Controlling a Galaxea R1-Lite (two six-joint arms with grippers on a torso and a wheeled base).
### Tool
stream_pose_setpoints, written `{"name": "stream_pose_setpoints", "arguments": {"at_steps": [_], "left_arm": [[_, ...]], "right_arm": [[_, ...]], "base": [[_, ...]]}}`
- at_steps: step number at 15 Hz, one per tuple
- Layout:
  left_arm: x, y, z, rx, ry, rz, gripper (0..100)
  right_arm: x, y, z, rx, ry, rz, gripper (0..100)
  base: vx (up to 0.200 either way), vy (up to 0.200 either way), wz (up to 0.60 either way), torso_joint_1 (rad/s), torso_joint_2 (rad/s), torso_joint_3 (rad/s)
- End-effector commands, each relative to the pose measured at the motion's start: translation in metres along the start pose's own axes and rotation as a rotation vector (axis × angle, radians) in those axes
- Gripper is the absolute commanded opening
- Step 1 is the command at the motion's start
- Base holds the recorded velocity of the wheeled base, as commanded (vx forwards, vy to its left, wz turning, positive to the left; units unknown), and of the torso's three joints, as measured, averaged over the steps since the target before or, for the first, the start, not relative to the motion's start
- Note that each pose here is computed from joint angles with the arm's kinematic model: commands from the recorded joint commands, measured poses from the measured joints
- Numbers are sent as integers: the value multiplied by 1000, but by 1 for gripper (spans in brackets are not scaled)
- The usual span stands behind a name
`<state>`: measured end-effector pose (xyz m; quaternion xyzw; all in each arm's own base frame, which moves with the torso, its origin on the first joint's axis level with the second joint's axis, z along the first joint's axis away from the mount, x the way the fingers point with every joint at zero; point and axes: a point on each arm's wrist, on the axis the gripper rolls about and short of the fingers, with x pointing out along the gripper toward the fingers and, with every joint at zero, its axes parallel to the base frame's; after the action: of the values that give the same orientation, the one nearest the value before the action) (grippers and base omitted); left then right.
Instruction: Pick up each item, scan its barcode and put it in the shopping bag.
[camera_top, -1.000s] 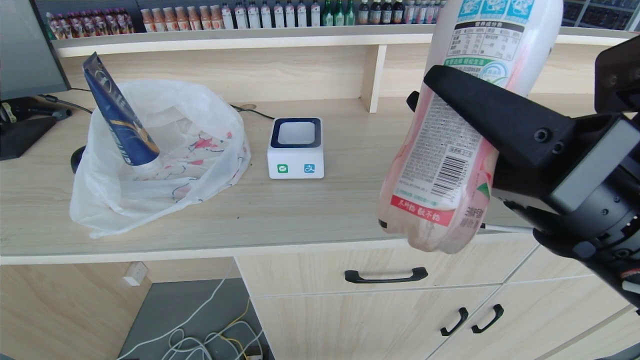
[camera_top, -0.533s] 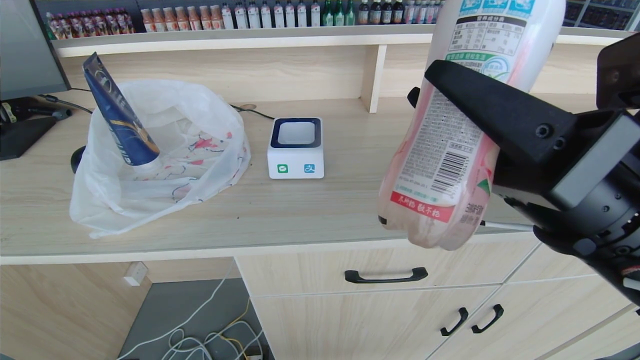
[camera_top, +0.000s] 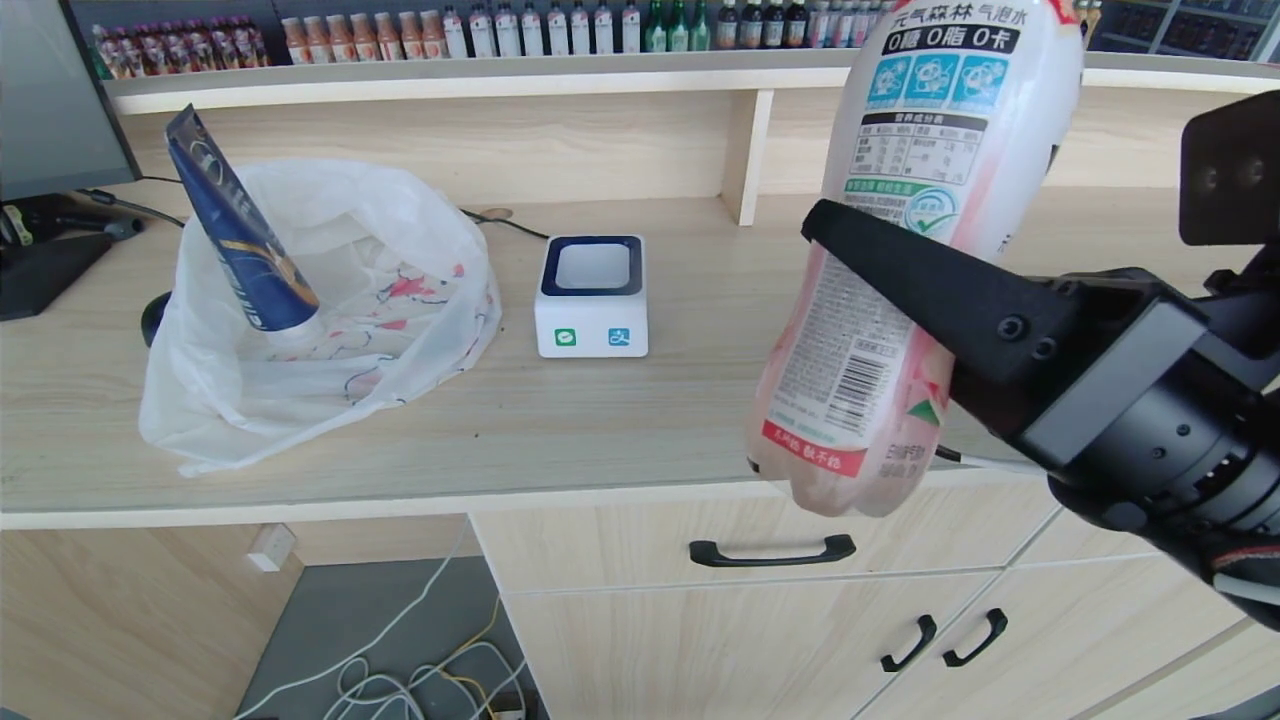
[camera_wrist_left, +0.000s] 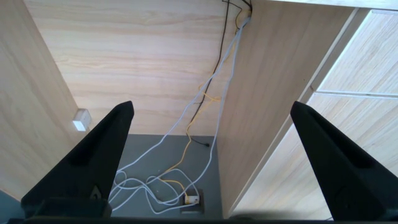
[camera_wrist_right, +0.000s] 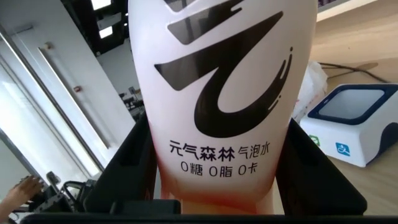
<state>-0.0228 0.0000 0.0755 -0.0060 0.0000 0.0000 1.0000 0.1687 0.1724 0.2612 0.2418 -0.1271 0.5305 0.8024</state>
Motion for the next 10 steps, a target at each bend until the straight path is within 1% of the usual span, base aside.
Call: {"name": "stream_pose_setpoints", "arguments": {"at_steps": [1, 8, 10], "left_arm": [[0, 0, 0, 0, 0, 0, 100], [0, 0, 0, 0, 2, 0, 100], [0, 0, 0, 0, 2, 0, 100]], "right_arm": [[-3, -9, -1, -57, 15, -42, 0], [-3, -21, 7, -225, 33, -104, 0], [-1, -23, 7, -274, 55, -132, 0]], "base": [[0, 0, 0, 0, 0, 0], [0, 0, 0, 0, 0, 0], [0, 0, 0, 0, 0, 0]]}}
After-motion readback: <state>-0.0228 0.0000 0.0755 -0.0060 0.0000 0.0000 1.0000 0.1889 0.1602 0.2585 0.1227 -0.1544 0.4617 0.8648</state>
